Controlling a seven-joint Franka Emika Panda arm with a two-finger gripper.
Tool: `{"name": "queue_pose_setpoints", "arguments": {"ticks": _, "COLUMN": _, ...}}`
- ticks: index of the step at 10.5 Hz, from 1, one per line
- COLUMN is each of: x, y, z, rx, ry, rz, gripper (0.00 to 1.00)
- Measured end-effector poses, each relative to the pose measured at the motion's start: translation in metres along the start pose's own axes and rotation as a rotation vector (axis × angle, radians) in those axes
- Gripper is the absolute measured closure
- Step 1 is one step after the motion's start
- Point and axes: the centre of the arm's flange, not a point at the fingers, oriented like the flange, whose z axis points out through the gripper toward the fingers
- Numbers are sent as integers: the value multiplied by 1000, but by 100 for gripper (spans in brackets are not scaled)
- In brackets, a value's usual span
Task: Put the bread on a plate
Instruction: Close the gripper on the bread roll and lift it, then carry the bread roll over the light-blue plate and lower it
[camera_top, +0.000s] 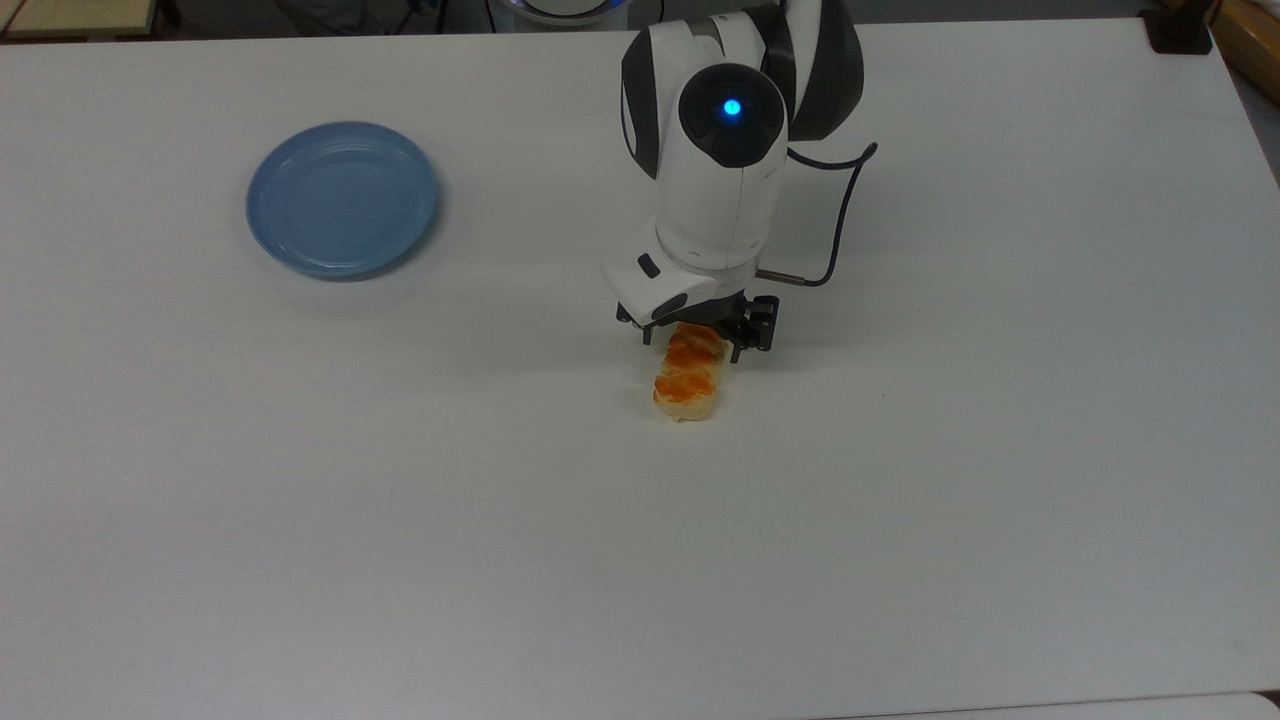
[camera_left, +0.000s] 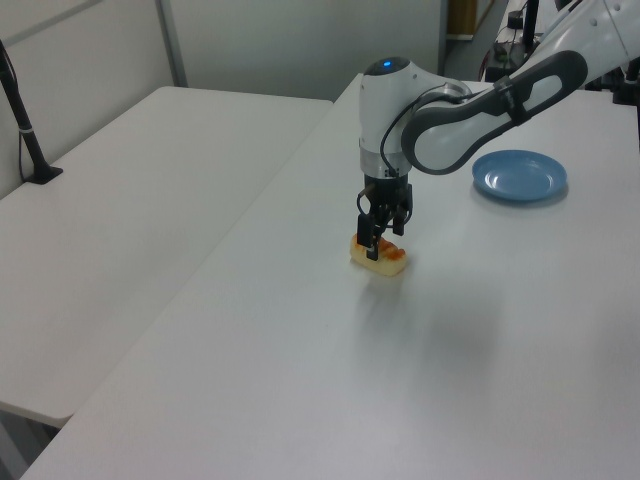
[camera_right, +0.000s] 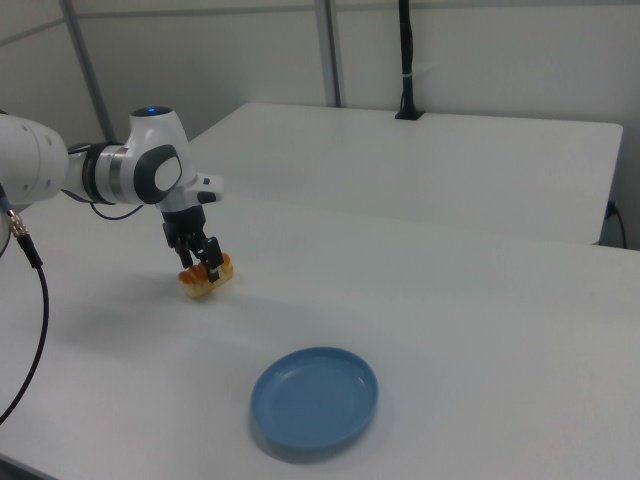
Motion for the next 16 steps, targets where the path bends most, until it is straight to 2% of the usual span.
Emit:
{"name": "queue_pose_setpoints", "arguments": {"ticks": 1, "x": 1, "y": -1, "z": 2, "rx": 3, "ry": 7, "rz": 5, "gripper": 8}}
{"name": "queue_pose_setpoints", "arguments": {"ticks": 2, "x": 2, "y": -1, "z": 3, "rx": 6, "ry": 16, "rz": 6, "gripper": 16}}
{"name": "queue_pose_setpoints", "arguments": {"ticks": 5, "x": 3, "y": -2, "z": 5, "rx": 7, "ry": 17, "rz": 6, "gripper": 67}}
{"name": "queue_pose_setpoints", "arguments": {"ticks": 6, "x": 3, "y": -3, "z": 4, "rx": 7, "ry": 16, "rz": 5, "gripper": 78}}
{"name": "queue_pose_setpoints", "arguments": {"ticks": 7, "x": 3, "y": -3, "z": 4, "rx": 8, "ry": 17, "rz": 4, "gripper": 84}}
{"name": "queue_pose_setpoints", "arguments": {"ticks": 10, "x": 5, "y": -5, "z": -14, "rx": 16, "ry": 29, "rz": 4, "gripper": 84}}
{"name": "queue_pose_setpoints", "arguments": {"ticks": 12, "x": 0, "y": 6, "z": -51, "rx": 4, "ry": -14, "rz": -10, "gripper": 84}}
{"name": "queue_pose_setpoints", "arguments": {"ticks": 14, "x": -6, "y": 45, "z": -102, "rx": -5, "ry": -68, "rz": -24, "gripper": 84}}
{"name": "queue_pose_setpoints", "arguments": {"ticks": 16, "x": -6, "y": 115, "z": -146, "rx": -7, "ry": -109, "rz": -36, "gripper": 84}}
